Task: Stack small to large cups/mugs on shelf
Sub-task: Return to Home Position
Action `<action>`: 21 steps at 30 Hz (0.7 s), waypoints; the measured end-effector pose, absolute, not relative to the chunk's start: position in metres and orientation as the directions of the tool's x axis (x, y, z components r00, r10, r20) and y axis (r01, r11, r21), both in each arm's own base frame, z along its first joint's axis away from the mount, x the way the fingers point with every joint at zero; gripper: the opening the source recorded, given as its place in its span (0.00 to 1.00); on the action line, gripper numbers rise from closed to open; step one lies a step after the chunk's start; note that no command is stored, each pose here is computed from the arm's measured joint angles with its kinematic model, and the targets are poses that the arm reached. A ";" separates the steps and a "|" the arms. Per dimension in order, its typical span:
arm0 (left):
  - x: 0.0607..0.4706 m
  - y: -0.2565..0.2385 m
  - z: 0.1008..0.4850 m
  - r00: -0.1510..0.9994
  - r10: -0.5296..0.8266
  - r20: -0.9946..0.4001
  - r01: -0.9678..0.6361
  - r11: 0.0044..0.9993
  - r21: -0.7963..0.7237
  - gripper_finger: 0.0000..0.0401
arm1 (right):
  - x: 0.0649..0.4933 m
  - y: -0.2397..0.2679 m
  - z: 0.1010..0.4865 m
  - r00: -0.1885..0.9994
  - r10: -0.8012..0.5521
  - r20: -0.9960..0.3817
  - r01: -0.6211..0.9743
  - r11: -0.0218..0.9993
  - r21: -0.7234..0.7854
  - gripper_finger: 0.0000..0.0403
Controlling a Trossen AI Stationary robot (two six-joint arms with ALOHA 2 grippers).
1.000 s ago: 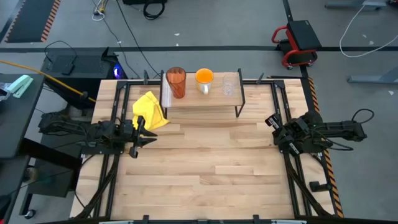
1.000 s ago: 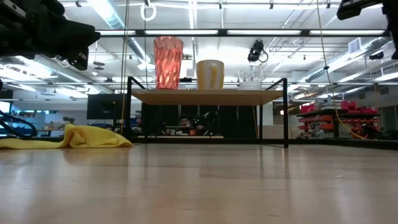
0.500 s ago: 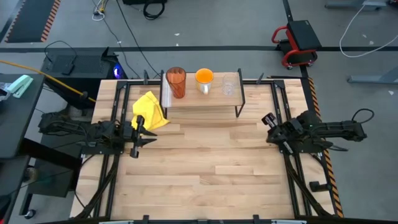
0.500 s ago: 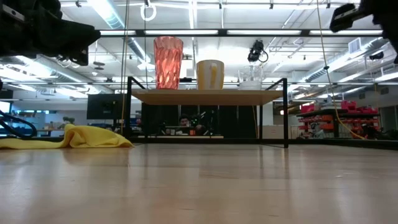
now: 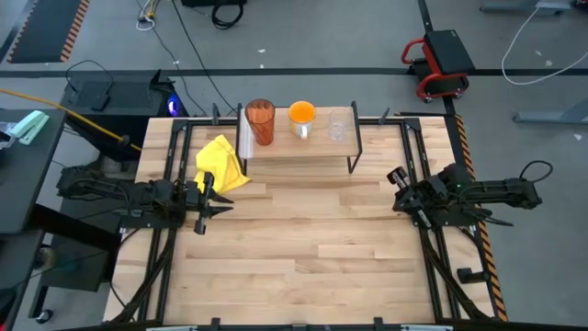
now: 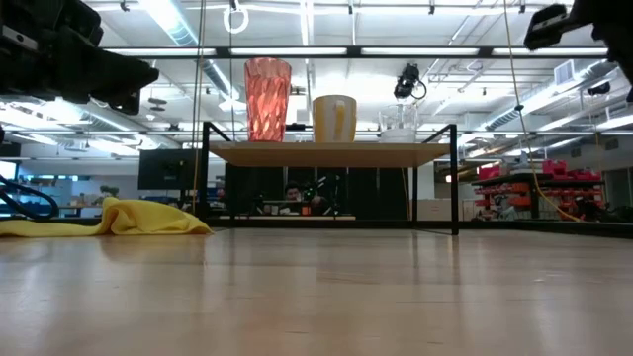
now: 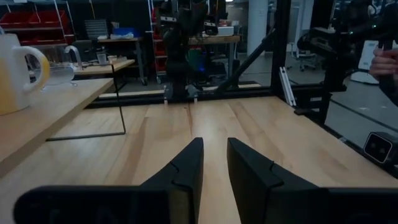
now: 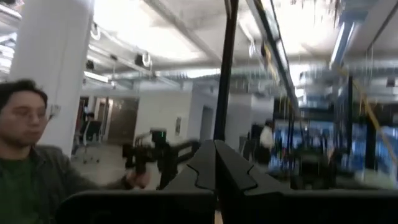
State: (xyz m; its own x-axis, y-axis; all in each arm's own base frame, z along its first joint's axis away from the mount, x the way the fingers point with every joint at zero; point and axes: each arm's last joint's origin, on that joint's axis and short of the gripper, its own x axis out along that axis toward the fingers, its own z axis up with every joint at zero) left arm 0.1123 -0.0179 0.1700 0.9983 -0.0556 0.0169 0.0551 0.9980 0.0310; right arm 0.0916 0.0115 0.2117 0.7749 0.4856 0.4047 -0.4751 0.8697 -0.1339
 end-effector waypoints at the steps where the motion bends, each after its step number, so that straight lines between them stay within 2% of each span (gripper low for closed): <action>1: 0.112 -0.018 0.170 0.998 -0.056 0.015 0.055 0.998 0.033 0.20 | 0.093 0.011 0.209 0.787 0.485 0.382 -0.477 0.870 -0.123 0.01; 6: 0.112 -0.018 0.167 0.998 -0.056 -0.008 0.056 0.998 0.039 0.22 | 0.097 0.011 0.199 0.828 0.483 0.286 -0.485 0.872 -0.070 0.01; 14: 0.112 -0.018 0.159 0.994 -0.055 -0.096 0.059 0.997 0.045 0.20 | 0.099 0.011 0.194 0.843 0.480 0.243 -0.484 0.874 -0.047 0.01; 21: 0.111 -0.018 0.154 0.988 -0.054 -0.144 0.063 0.996 0.060 0.21 | 0.101 0.011 0.183 0.867 0.479 0.139 -0.486 0.874 0.018 0.01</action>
State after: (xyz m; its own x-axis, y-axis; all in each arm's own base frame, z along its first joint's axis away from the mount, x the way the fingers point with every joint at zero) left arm 0.1113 -0.0177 0.1542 0.9882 -0.0537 -0.1437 0.0628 0.9962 0.0602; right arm 0.1014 0.0111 0.1830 0.8668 0.4789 0.1392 -0.4857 0.8739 0.0175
